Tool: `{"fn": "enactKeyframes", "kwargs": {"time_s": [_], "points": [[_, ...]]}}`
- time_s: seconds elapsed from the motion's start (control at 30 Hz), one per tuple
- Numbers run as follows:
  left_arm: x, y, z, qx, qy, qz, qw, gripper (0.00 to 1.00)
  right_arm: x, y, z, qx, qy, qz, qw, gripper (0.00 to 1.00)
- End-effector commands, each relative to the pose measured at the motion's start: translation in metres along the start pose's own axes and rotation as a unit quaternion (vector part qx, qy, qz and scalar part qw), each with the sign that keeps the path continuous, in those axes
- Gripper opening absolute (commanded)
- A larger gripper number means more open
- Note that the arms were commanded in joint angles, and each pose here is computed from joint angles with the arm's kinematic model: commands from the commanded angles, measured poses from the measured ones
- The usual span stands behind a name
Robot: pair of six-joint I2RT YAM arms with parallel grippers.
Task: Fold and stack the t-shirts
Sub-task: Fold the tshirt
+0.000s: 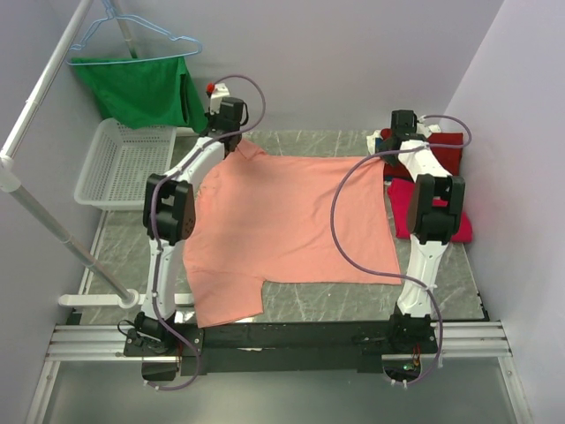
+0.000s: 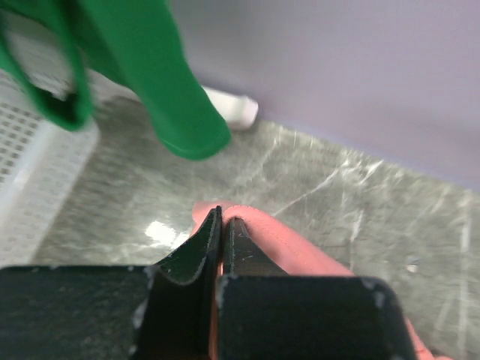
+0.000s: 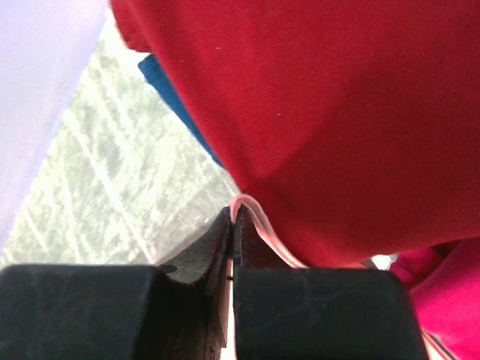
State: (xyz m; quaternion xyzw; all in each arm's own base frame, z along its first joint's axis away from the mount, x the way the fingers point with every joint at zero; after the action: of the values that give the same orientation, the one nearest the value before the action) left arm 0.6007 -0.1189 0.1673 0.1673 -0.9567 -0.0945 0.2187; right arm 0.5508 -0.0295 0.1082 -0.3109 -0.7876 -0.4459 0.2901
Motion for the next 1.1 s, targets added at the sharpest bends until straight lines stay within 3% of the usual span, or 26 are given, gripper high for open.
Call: {"fn": "enactKeyframes", "kwargs": {"time_s": [0.0,0.83,1.07], "points": [[0.030,0.027,-0.044,0.043,-0.040,-0.020,0.998,0.01,0.032,0.022,-0.028,-0.008,-0.026,-0.050,0.998,0.00],[0.105,0.088,-0.023,0.054,0.008,-0.041,0.998,0.01,0.067,-0.031,-0.026,-0.020,0.001,-0.027,0.999,0.00],[0.123,0.097,0.000,0.055,0.033,-0.031,0.997,0.01,0.077,-0.044,-0.021,-0.024,0.003,-0.017,1.000,0.00]]}}
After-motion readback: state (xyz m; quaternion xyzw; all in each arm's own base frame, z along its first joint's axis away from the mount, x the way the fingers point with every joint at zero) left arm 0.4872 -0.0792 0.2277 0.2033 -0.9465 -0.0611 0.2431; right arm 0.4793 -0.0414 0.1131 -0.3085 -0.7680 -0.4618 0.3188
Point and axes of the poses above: each gripper's point midway between its finger pads, its own x axis back along the fingers, its own y axis along the line the jaws close on, z = x × y, the point moved 3 cm from there along x, back along the fingers, and after that the axes turned 15 degrees about -x, right-handed, at the moved point
